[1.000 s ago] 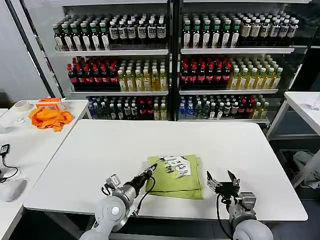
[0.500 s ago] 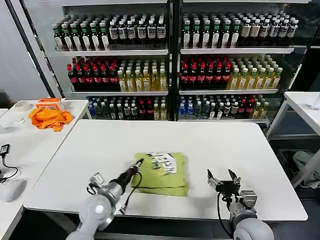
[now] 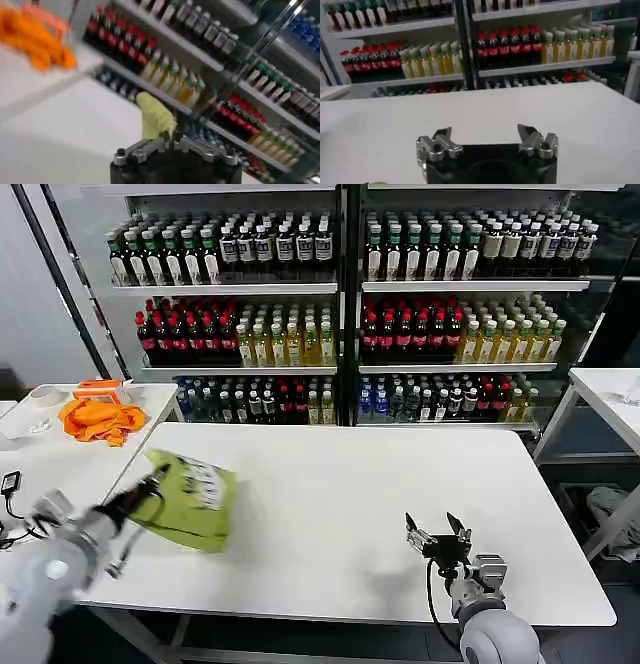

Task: Fold and organize the clothes.

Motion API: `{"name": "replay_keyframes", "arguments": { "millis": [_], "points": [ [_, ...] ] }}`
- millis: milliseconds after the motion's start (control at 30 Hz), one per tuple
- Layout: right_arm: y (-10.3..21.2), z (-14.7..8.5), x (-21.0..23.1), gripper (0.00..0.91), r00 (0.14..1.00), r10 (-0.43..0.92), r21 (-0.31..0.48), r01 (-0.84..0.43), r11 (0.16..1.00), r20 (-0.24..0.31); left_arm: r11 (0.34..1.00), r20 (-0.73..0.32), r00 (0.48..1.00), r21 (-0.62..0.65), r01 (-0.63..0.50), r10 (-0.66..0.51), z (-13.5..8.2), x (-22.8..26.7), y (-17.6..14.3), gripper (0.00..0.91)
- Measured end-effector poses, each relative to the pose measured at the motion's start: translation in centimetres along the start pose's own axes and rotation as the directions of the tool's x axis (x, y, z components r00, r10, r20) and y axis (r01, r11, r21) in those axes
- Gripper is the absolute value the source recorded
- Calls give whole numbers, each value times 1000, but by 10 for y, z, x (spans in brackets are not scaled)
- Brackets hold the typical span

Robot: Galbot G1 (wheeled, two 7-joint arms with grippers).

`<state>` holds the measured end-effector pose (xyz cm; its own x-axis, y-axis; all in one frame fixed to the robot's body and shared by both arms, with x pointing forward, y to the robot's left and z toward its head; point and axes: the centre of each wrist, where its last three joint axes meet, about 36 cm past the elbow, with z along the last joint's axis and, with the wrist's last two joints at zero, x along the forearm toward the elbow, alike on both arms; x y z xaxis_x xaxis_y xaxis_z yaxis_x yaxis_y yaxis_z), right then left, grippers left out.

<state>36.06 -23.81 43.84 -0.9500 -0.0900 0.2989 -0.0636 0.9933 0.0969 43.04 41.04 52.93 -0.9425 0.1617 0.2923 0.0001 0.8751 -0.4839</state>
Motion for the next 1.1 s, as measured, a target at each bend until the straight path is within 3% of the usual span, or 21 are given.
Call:
{"name": "replay_keyframes", "arguments": {
  "millis": [133,233,467,567,600,633,667,900,1100],
  "points": [
    [1,-1,0,907,1000,-5,-2,5,1000,2,994,12,1000,-112,2,-1,-26,10,-9,10],
    [2,-1,1,907,1000,-9,-2,9,1000,3,981,-16,1000,-195,-2,-1,-21,9,-17,10],
    [1,-1,5,907,1000,-4,8,4,1000,0,932,-124,992,-361,-31,-15,37,-19,-36,10],
    [0,-1,6,907,1000,1,10,-1,1000,-2,912,-163,987,-406,-58,-10,66,-36,-48,60],
    [0,0,7,907,1000,2,10,-2,1000,-2,908,-175,985,-413,-70,-3,74,-41,-53,353],
    [0,0,7,907,1000,4,11,-4,1000,-2,904,-185,983,-420,-83,4,81,-46,-58,564],
    [0,0,8,907,1000,5,11,-5,1000,-2,900,-195,981,-425,-97,14,88,-52,-64,907],
    [-1,4,12,907,1000,17,11,-17,1000,-9,877,-250,963,-436,-201,97,126,-86,-107,907],
    [-1,4,13,907,1000,18,15,-18,1000,-9,870,-264,947,-405,-281,183,145,-99,-137,907]
  ]
}}
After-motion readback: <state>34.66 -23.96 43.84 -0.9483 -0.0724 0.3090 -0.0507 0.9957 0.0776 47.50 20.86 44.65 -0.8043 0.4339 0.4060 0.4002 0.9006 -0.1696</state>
